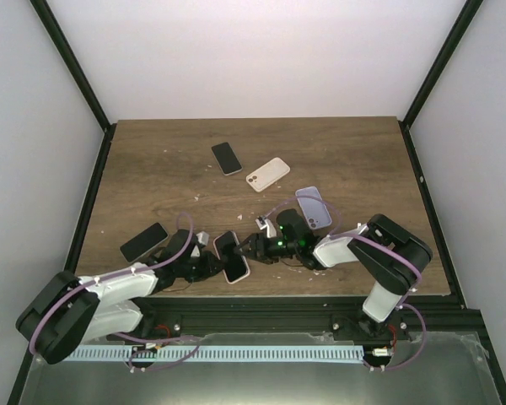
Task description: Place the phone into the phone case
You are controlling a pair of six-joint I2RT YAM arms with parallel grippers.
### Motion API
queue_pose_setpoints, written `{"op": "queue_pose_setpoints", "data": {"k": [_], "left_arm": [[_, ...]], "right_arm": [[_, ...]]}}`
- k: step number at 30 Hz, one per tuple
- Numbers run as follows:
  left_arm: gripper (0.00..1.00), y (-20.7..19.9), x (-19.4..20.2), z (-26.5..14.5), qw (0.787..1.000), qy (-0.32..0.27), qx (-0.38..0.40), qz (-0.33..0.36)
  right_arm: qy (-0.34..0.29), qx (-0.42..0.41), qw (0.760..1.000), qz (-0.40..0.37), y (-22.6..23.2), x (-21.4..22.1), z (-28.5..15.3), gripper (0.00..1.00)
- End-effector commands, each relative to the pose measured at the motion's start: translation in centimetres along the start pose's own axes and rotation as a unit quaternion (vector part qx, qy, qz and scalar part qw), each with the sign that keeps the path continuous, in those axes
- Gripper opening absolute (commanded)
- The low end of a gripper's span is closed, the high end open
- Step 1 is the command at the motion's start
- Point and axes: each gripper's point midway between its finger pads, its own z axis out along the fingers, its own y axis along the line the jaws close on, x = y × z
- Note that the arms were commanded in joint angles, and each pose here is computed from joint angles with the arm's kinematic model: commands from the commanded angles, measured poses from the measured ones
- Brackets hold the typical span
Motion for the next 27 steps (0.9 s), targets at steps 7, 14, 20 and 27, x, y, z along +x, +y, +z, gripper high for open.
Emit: {"op": "queue_pose_setpoints", "data": {"k": [7, 14, 20, 27], "left_arm": [[0.18, 2.4, 0.6, -0.5, 0.999, -0.004, -0.052, 0.000], [0.18, 1.9, 0.4, -0.5, 0.999, -0.005, -0.046, 0.001], [0.18, 1.8, 0.4, -0.6, 0.999, -0.005, -0.045, 0.002], [0.24, 1.6, 0.4, -0.9, 0.999, -0.006, -0.042, -0.001]], "right_arm": [[0.069, -0.066, 0.995, -0.035, 3.8, 2.0, 1.1, 0.61], [0.082, -0.034, 0.996, -0.009, 1.3, 2.6, 2.0, 0.51], [0.073, -0.028, 0.997, -0.012, 1.2, 2.5, 1.7, 0.26], [0.064, -0.027, 0.997, -0.015, 1.3, 2.4, 1.5, 0.05]]}}
